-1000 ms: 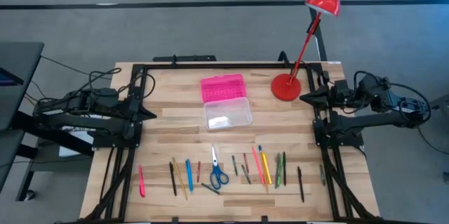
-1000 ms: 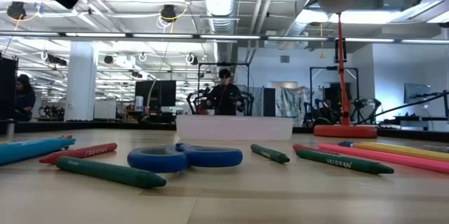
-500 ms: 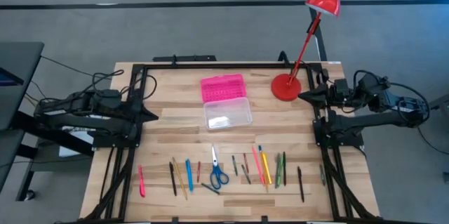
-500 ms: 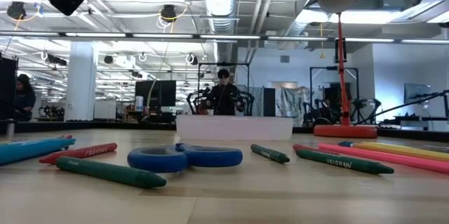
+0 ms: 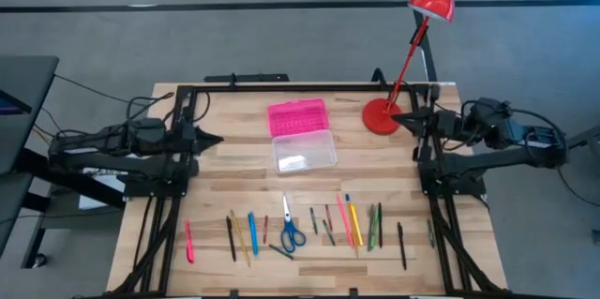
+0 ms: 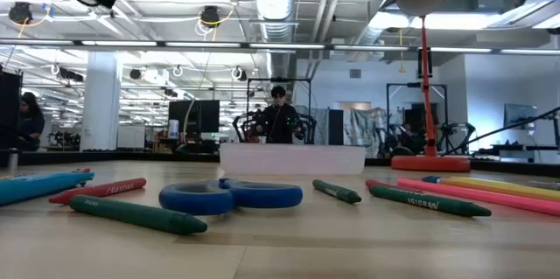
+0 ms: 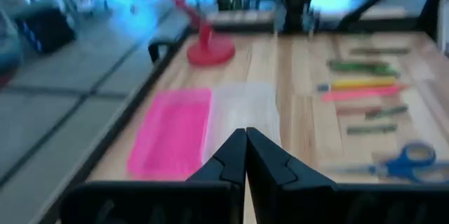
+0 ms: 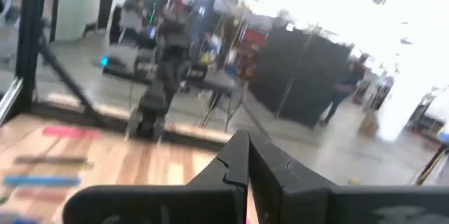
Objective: Pick & place school supplies into a supply box
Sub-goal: Put the black pen into the pink supply box
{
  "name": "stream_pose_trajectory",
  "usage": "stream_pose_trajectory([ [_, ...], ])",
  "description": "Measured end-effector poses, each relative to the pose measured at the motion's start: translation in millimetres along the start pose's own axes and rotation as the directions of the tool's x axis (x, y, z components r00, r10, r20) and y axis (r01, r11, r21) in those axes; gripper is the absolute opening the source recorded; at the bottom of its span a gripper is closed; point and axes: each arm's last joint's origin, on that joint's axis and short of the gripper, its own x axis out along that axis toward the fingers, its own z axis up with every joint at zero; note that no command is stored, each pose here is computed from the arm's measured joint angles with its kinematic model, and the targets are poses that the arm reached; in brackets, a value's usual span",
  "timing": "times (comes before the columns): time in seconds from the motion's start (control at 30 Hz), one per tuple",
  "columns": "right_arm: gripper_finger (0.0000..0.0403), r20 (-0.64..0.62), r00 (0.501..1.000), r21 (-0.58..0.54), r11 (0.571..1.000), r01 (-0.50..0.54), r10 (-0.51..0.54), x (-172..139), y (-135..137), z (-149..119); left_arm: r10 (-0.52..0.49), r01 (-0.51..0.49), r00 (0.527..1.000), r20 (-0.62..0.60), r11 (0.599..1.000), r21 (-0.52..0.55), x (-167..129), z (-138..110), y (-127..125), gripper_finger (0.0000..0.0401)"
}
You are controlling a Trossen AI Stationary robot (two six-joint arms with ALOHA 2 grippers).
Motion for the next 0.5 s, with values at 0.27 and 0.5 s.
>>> stream_pose_trajectory([
  [0.27, 0.0002, 0.118, 0.992, -0.118, 0.993, -0.025, 0.038, 18, 8, 12, -0.248, 0.133, 0.899, 0.361, 0.94, 0.315, 12, 50, -9, 0.0004],
  [0.5, 0.0053, 0.251, 0.966, -0.107, 0.994, -0.033, 0.059, 22, 13, 35, -0.337, 0.114, 0.831, 0.443, 0.882, 0.457, 27, 91, -17, 0.0043],
])
